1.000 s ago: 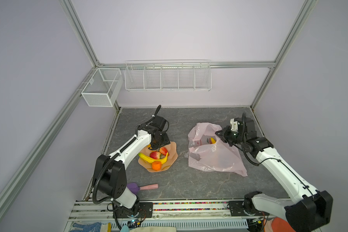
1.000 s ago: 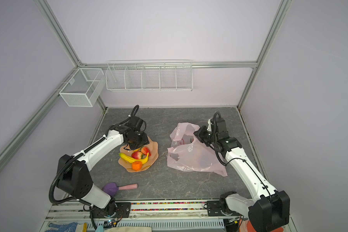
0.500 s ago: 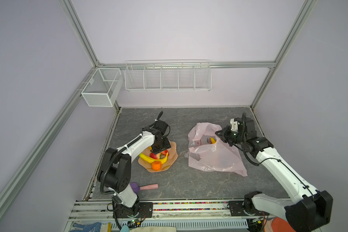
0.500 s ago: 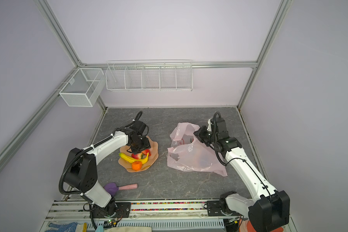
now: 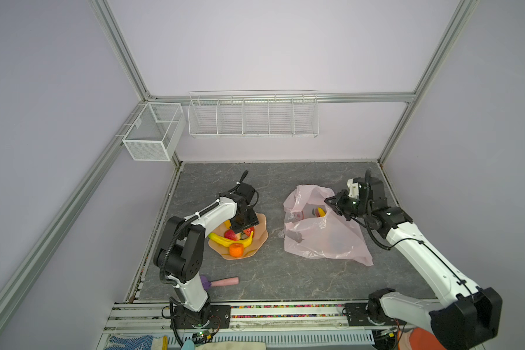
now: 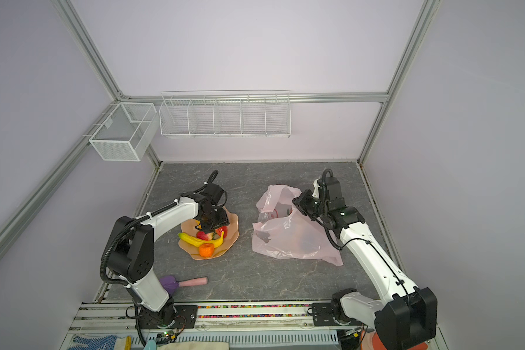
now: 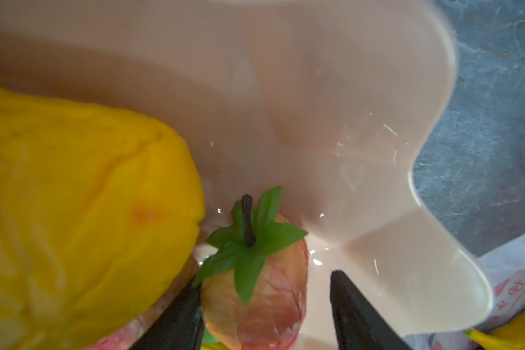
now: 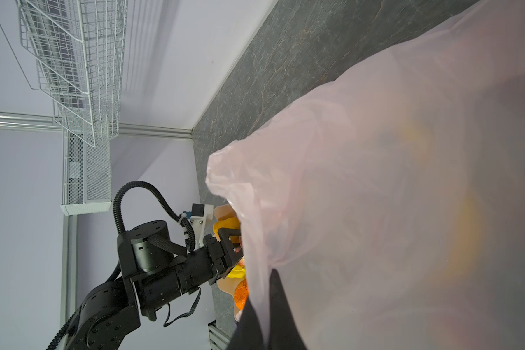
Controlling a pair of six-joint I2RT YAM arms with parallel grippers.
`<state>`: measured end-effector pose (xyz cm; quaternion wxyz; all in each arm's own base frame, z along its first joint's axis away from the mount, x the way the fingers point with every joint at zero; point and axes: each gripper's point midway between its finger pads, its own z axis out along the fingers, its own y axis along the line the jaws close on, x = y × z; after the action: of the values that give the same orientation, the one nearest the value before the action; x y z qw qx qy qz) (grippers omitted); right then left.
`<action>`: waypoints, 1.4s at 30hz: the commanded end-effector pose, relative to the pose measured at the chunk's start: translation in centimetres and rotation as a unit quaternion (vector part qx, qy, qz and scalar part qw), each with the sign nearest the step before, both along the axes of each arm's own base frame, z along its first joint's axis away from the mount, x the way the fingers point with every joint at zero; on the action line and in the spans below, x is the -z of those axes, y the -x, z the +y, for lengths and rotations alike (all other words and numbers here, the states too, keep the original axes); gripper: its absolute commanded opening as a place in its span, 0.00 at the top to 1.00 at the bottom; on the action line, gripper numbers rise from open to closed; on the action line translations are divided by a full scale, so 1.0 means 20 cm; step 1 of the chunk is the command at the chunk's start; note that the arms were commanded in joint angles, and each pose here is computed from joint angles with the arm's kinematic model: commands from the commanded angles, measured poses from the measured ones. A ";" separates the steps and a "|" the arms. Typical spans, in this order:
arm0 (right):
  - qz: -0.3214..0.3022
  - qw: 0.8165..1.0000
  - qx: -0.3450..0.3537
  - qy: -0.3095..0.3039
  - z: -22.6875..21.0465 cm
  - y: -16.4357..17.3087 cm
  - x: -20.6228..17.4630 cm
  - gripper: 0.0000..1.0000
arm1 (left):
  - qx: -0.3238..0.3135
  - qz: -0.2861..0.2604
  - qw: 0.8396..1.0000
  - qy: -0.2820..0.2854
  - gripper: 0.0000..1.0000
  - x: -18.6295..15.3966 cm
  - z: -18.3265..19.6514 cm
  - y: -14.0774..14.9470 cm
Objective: Place the fruits into the plastic bag
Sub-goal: Pick up the fruit from the plate, then place the fruit in the plastic bag.
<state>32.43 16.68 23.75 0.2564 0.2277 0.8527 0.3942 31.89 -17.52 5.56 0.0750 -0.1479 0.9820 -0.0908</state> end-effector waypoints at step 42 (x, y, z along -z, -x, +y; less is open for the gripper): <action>-0.012 1.000 -0.001 0.000 0.00 -0.02 -0.05 0.93 | 0.201 -0.183 0.887 0.373 0.82 -0.79 -0.67 -0.03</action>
<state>32.78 16.79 23.78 0.2556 0.2280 0.8532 0.3934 33.05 -27.04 16.60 0.1523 -0.0110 0.9147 -0.3742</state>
